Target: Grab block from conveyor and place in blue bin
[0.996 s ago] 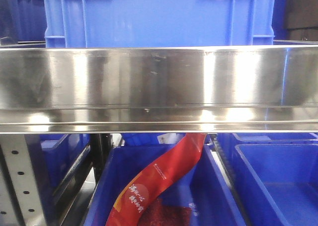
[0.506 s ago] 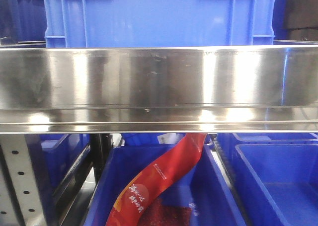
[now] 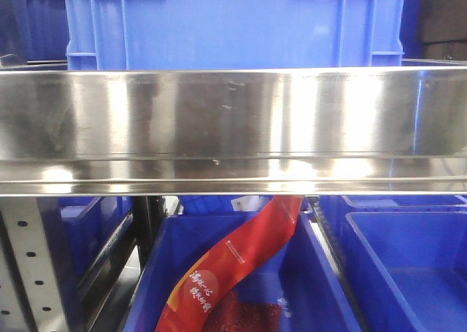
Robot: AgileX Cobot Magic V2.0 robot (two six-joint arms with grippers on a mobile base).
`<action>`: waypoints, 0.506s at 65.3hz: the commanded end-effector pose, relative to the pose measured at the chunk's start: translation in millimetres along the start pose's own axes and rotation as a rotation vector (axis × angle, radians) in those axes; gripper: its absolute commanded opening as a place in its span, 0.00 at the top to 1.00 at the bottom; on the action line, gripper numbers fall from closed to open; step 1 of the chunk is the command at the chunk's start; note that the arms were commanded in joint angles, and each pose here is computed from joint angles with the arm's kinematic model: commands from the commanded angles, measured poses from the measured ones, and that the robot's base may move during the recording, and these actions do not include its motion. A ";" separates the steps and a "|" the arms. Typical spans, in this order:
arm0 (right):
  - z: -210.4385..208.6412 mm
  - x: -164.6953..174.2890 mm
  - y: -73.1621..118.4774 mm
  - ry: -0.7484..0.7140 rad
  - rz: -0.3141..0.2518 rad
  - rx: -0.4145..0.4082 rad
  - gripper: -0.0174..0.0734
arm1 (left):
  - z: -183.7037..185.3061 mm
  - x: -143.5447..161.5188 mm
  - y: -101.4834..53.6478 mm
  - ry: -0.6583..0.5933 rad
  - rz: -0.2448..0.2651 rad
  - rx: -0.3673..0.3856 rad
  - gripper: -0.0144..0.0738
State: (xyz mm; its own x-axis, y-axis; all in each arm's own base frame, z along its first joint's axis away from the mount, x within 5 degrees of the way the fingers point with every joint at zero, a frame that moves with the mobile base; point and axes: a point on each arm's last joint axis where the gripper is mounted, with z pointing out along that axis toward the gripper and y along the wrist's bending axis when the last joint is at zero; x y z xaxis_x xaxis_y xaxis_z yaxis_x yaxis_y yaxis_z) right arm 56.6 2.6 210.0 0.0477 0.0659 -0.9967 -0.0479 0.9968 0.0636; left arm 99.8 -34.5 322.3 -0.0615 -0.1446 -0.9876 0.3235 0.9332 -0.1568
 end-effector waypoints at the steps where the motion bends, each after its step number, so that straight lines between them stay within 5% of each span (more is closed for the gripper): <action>1: -0.4 -2.6 -0.2 -0.030 0.003 0.004 0.99 | -1.8 -0.3 1.2 -0.022 0.010 -0.009 0.96; 15: -0.4 -2.6 -0.2 -0.030 0.003 0.004 0.99 | -16.0 29.9 18.0 -0.117 0.072 -0.135 0.96; 24: -0.4 -2.6 -0.2 -0.030 0.003 0.004 0.99 | -30.5 58.7 26.2 -0.159 0.158 -0.212 0.96; 33: -0.4 -2.6 -0.2 -0.030 0.003 0.004 0.99 | -41.0 80.1 30.5 -0.079 0.155 -0.267 0.96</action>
State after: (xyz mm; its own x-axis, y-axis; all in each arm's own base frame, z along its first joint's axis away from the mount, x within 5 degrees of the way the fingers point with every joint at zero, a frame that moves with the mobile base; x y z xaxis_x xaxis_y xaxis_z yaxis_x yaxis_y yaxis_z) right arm 56.6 2.6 210.1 0.0483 0.0682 -0.9965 -0.0481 0.9967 0.0659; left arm 71.5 -6.1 248.3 0.0753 -0.0237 -0.9969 0.0861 0.9961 -0.0171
